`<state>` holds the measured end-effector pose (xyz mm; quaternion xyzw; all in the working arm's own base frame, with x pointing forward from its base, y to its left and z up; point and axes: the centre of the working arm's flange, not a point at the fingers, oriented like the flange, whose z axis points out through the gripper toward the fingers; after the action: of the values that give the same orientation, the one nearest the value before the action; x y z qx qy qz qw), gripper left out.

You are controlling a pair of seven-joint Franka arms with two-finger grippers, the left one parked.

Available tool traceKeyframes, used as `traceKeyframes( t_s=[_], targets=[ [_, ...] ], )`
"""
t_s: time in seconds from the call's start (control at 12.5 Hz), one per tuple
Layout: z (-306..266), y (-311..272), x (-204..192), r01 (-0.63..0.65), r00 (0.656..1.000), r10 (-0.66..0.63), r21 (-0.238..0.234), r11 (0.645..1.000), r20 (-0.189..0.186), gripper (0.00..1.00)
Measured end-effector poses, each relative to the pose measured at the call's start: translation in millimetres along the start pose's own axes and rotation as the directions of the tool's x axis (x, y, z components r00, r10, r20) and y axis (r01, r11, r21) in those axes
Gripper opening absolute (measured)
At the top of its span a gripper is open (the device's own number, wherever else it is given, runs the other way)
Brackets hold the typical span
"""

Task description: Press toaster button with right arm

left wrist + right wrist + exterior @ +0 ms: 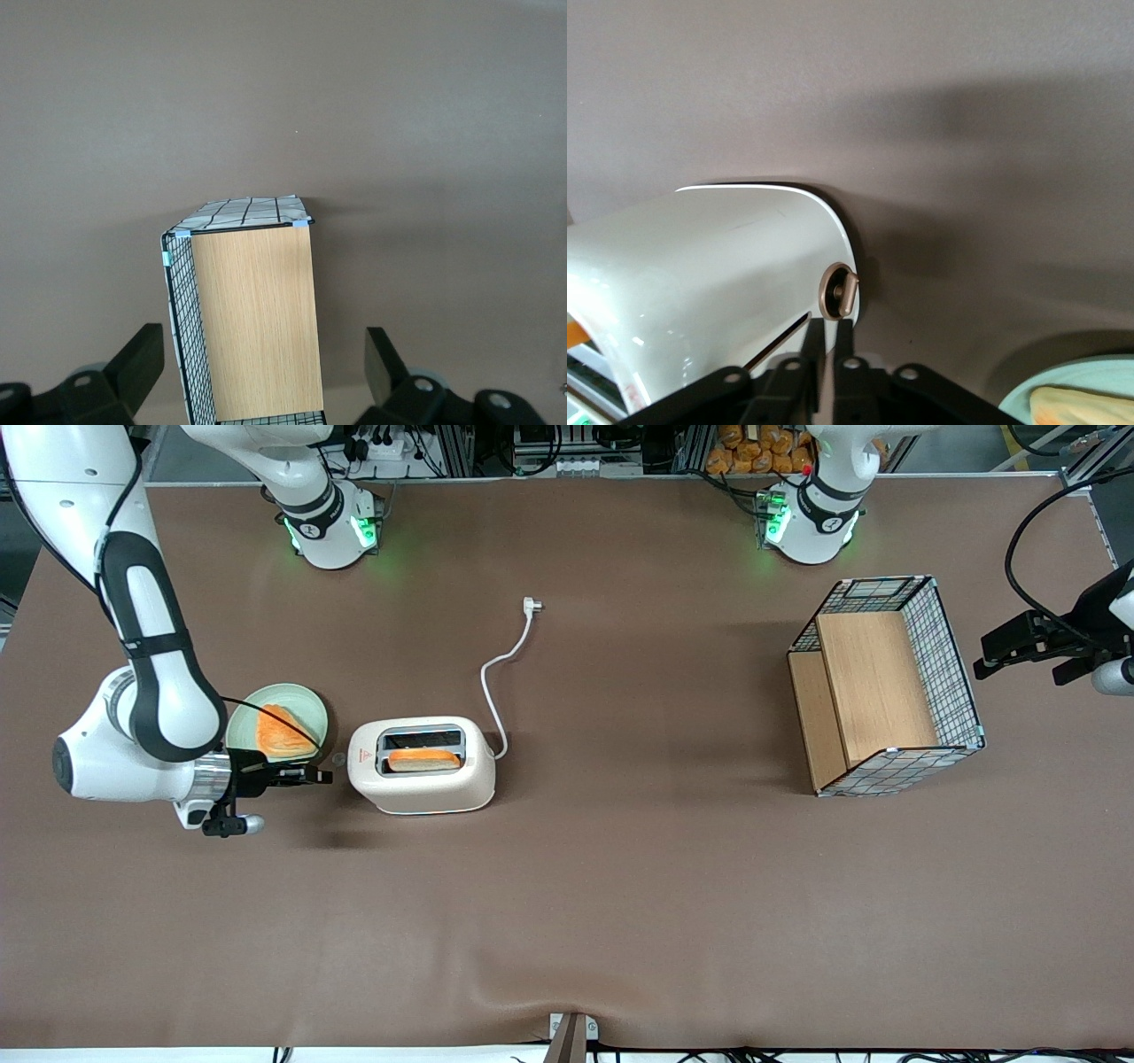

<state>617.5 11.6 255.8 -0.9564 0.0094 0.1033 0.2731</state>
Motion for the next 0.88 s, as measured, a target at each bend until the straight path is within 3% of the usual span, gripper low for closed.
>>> traceKeyframes(
  t_s=[0.32,0.56,0.88],
  targets=[
    [-9.3,2.4,2.1,0.003,1.0,-0.003,-0.001,1.0,0.003,0.66],
    [-37.2,15.6,6.8,0.02,1.0,-0.02,-0.062,0.998,-0.009,0.99],
    [-94.4,22.2,8.8,0.024,1.0,-0.024,-0.054,0.998,0.001,1.0]
  ],
)
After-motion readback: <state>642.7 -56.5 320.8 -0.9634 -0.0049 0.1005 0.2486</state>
